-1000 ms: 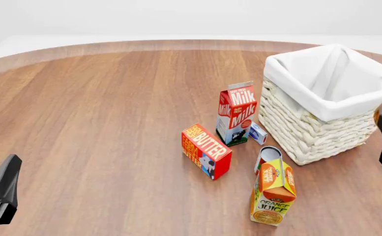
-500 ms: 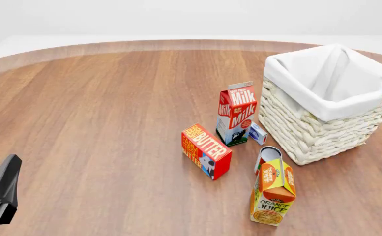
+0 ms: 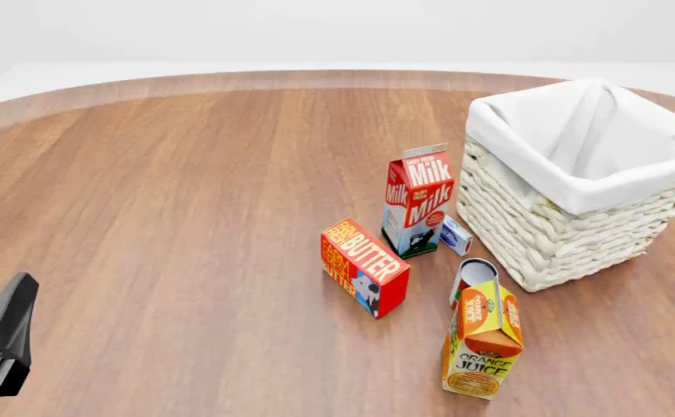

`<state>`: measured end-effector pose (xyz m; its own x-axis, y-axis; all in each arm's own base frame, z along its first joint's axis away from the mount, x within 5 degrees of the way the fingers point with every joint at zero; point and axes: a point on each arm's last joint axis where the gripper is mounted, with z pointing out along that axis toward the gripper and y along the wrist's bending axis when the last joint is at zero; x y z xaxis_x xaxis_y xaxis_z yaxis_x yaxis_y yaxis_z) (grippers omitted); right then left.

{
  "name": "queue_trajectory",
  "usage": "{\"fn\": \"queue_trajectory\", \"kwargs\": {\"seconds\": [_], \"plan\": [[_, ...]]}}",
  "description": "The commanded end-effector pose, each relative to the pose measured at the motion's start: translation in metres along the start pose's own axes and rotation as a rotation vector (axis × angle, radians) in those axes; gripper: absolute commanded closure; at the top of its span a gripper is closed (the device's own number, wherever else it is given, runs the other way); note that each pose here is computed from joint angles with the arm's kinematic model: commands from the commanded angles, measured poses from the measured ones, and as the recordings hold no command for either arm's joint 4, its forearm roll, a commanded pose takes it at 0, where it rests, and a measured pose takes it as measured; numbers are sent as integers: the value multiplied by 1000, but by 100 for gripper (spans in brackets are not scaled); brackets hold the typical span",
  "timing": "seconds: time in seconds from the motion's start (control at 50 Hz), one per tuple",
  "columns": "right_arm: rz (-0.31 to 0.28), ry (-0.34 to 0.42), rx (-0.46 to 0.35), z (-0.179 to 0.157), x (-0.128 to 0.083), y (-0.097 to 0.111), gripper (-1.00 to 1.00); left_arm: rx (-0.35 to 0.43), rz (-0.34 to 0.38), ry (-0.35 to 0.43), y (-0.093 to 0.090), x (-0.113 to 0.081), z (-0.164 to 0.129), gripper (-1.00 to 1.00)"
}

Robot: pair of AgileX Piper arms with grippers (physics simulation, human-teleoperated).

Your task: Pick up the alphabet soup, and put it in the basket.

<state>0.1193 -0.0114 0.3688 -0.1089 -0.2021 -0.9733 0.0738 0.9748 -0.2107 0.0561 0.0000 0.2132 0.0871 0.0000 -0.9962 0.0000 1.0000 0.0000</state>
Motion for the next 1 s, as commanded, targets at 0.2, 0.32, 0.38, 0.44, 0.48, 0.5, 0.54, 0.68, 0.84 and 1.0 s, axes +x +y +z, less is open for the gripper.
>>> {"fn": "queue_trajectory", "kwargs": {"seconds": [0.2, 0.32, 0.38, 0.44, 0.48, 0.5, 0.54, 0.68, 0.84, 1.0], "plan": [[-7, -19, 0, 18, -24, -5, 100, 0, 0, 0, 0, 0, 0, -100], [-18, -14, -13, 28, -27, -3, 100, 0, 0, 0, 0, 0, 0, -100], [-10, -13, -18, 31, -29, -3, 100, 0, 0, 0, 0, 0, 0, -100], [-16, -5, -30, 36, -30, -2, 100, 0, 0, 0, 0, 0, 0, -100], [-20, -8, -33, 37, -33, -2, 100, 0, 0, 0, 0, 0, 0, -100], [-15, -8, -34, 38, -35, -2, 100, 0, 0, 0, 0, 0, 0, -100], [-15, -5, -33, 39, -37, -2, 100, 0, 0, 0, 0, 0, 0, -100], [-26, 4, -47, 49, -42, -1, 100, 0, 0, 0, 0, 0, 0, -100], [-9, 8, -62, 58, -48, 1, 100, 0, 0, 0, 0, 0, 0, -100], [20, 11, -66, 62, -52, 1, 100, 0, 0, 0, 0, 0, 0, -100]]}}
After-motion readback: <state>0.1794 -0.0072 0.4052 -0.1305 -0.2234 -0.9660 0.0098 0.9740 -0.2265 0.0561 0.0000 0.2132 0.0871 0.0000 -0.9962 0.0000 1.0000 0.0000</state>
